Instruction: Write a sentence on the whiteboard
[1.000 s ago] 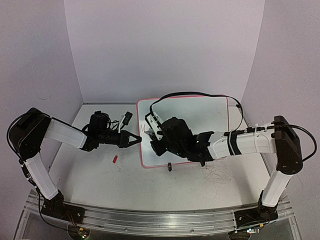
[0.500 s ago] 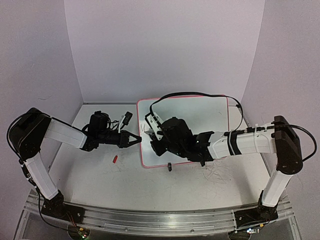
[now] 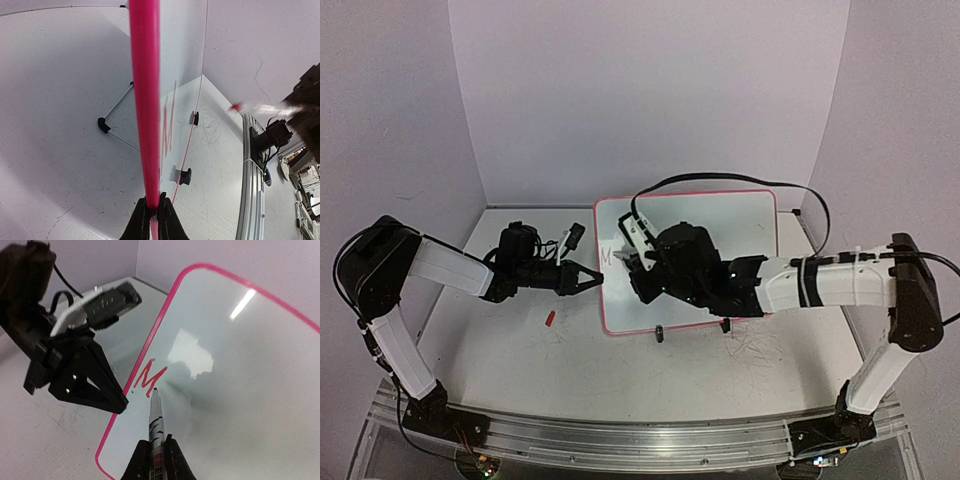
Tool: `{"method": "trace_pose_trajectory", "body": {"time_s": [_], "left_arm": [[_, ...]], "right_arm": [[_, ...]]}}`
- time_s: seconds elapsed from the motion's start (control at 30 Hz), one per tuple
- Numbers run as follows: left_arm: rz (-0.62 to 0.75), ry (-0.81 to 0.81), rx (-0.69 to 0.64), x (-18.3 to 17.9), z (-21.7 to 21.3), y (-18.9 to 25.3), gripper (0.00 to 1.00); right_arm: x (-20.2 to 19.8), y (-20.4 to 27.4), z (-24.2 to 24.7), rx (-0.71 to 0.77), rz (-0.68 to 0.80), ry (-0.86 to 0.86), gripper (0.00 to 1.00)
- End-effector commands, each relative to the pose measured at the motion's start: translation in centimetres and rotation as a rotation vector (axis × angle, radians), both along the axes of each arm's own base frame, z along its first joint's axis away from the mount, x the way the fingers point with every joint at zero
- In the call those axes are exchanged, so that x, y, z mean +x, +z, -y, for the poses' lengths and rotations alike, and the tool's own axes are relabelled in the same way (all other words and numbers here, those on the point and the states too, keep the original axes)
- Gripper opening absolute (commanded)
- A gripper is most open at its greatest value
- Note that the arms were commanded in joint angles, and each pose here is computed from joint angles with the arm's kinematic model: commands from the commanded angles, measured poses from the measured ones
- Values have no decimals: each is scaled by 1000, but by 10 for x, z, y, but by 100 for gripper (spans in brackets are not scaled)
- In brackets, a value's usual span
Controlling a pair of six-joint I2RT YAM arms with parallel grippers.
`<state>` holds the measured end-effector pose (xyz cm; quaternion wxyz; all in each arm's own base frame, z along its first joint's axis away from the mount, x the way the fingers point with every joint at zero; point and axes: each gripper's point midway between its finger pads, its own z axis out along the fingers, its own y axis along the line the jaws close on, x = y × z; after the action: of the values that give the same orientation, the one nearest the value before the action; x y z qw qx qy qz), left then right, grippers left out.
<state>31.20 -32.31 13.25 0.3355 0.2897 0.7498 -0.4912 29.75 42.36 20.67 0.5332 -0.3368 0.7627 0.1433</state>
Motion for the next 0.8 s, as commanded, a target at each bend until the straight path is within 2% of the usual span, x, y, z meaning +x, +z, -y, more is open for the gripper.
{"method": "trace_pose_trajectory", "body": {"time_s": [0.0,0.23,0.4,0.57,0.77], "left_arm": [[88,-15,-34,2,4,30,3],[83,-24,-48,4,7,35,20],[67,-39,-49,5,11,32,25],[66,-50,-50,6,15,30,22],[69,-45,-43,7,15,27,11]], "right_arm": [[4,45,22,88,76,2,0],[9,37,9,81,73,33,0],[8,27,3,72,56,52,0],[10,20,0,61,48,50,0],[13,11,-3,48,30,42,0]]}}
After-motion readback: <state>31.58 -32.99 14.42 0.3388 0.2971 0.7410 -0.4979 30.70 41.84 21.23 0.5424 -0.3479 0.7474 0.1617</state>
